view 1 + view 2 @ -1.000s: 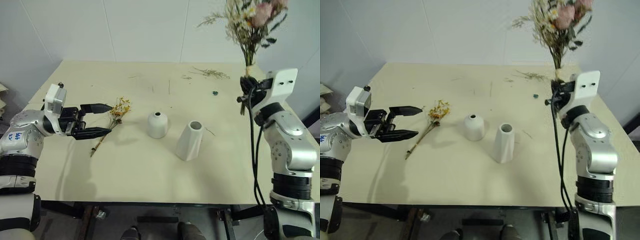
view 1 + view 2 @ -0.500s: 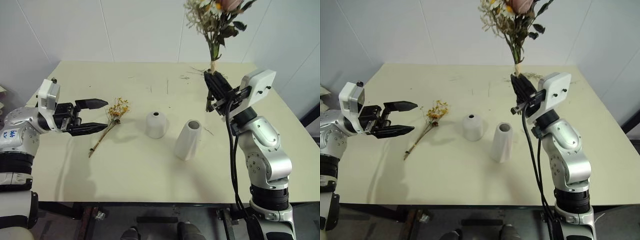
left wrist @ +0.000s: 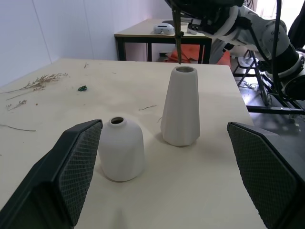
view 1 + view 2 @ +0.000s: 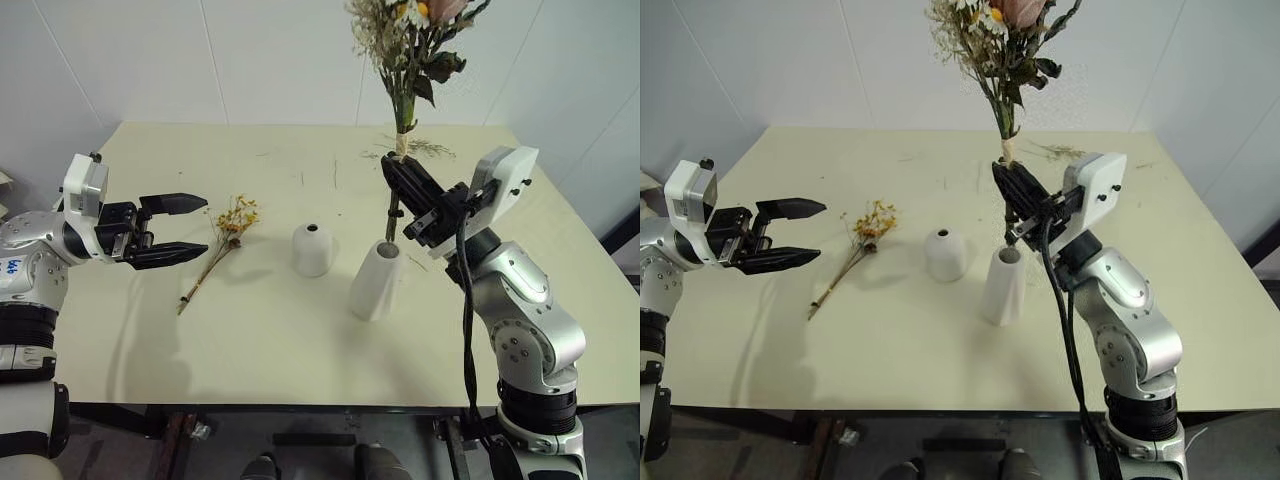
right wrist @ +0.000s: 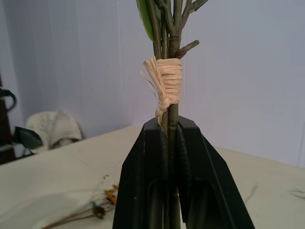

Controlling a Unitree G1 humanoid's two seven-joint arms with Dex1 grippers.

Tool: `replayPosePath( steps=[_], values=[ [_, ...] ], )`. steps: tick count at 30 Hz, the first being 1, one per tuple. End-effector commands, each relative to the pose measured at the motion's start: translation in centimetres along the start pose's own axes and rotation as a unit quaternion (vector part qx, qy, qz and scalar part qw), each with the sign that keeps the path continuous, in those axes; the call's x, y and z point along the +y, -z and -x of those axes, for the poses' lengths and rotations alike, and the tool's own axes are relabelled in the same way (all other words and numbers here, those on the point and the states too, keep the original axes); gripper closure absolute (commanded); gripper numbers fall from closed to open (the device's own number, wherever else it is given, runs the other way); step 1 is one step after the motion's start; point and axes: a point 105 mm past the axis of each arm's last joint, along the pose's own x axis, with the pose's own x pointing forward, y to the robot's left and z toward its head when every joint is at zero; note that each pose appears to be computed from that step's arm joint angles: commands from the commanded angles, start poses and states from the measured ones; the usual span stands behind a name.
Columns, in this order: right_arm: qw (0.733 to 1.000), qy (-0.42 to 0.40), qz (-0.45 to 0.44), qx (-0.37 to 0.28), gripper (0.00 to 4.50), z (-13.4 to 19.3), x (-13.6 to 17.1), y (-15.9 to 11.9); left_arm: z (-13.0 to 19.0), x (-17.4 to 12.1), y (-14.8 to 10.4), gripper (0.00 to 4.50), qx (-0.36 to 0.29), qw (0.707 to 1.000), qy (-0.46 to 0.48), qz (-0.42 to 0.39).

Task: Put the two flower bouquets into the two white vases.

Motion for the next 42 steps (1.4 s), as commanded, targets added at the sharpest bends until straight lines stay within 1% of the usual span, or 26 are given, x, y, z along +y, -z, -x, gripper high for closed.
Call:
replayPosePath(
  steps=[1, 9, 13, 19, 31, 42],
  values=[
    [1.000, -0.006, 0.014, -0.015, 4.49, 0.5, 0.5, -1.3, 0.5, -1.1, -1.1, 0.00, -0.007, 0.998, 0.051, -0.020],
    [1.000, 0.001, 0.003, 0.011, 4.49, 1.6, 0.3, 0.4, 0.3, -1.3, -1.2, 0.00, -0.013, 0.998, 0.056, -0.017],
    [1.000, -0.002, 0.004, 0.016, 4.49, 1.6, 0.2, 1.2, 0.3, -1.3, -1.3, 0.00, -0.014, 0.998, 0.057, -0.017],
    [1.000, -0.008, 0.001, 0.014, 4.49, 1.2, 0.0, 1.8, 0.3, -1.4, -1.2, 0.00, -0.015, 0.998, 0.057, -0.016],
    [0.999, -0.007, -0.008, 0.037, 4.49, 2.4, -0.1, 3.3, 0.6, -1.6, -1.2, 0.00, -0.015, 0.998, 0.054, -0.016],
    [0.999, -0.007, -0.008, 0.045, 4.49, 2.7, -0.3, 4.4, 0.2, -1.4, -1.1, 0.00, -0.017, 0.998, 0.056, -0.016]
  ],
)
